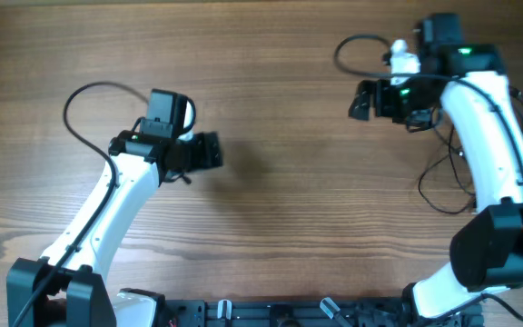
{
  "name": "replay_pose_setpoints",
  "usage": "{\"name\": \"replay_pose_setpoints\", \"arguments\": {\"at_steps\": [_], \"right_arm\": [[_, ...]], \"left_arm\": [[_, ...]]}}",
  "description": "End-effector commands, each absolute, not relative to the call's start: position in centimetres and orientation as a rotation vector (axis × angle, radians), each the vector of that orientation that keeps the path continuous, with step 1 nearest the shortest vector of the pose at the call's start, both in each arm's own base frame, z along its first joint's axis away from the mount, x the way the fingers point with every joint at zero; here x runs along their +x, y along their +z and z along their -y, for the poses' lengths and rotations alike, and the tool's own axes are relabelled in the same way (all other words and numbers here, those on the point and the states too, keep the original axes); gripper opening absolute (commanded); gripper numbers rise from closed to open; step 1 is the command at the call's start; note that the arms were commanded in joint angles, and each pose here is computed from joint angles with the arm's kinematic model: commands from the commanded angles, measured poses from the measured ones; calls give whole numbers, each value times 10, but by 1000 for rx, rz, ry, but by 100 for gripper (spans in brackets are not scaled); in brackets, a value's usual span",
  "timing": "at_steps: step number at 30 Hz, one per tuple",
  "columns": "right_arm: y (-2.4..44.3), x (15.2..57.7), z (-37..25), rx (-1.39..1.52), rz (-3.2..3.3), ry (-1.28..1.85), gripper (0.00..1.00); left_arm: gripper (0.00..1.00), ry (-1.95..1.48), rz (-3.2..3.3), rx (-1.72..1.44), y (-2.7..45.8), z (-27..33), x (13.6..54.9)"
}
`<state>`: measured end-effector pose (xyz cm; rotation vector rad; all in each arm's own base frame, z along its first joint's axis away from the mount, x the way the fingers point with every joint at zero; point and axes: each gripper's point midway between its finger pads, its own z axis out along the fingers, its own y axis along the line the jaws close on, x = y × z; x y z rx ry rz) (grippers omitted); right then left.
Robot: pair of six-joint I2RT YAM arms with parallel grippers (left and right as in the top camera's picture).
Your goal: Untangle cables
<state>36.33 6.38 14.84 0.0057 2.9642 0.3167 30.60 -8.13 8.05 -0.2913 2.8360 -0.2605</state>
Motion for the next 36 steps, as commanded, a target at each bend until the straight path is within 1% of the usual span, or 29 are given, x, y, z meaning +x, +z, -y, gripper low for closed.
{"name": "replay_pose_setpoints", "arguments": {"at_steps": [1,4,6,7,9,12,13,14,15,16,19,20,24,28,32,36], "right_arm": [[139,352,-27,217,-3010,-110,100],[139,341,-59,91,-3071,147,100],[144,332,-78,28,-3086,319,100],[146,329,-79,30,-3088,329,100],[149,321,-74,30,-3073,297,100],[152,303,-58,86,-3026,191,100],[153,296,-56,93,-3001,186,100],[155,291,-56,91,-2963,195,100],[157,285,-55,99,-2916,205,100],[159,279,-54,92,-2859,215,100],[176,262,-45,84,-2643,191,100],[191,250,-38,106,-2508,182,100],[234,228,-29,148,-2197,218,100],[262,198,-25,138,-2031,241,100],[267,178,-22,136,-1983,250,100],[253,170,-21,141,-2041,241,100]], "left_arm": [[87,17,-2837,-570,76,35,291],[87,-63,-2926,-602,72,38,273],[79,-157,-2985,-511,72,47,266],[75,-176,-2993,-491,74,49,264],[72,-170,-2987,-480,78,48,261],[72,-195,-2919,-450,90,48,262],[73,-204,-2892,-432,93,48,262],[78,-213,-2863,-423,96,48,260],[86,-225,-2830,-416,99,47,258],[99,-238,-2789,-396,102,47,256],[100,-282,-2629,-343,118,46,249],[100,-313,-2516,-344,131,45,243],[100,-308,-2287,-366,164,32,231],[100,-333,-2151,-349,192,29,217],[100,-344,-2108,-342,200,27,207],[100,-343,-2113,-343,199,27,206]]}}
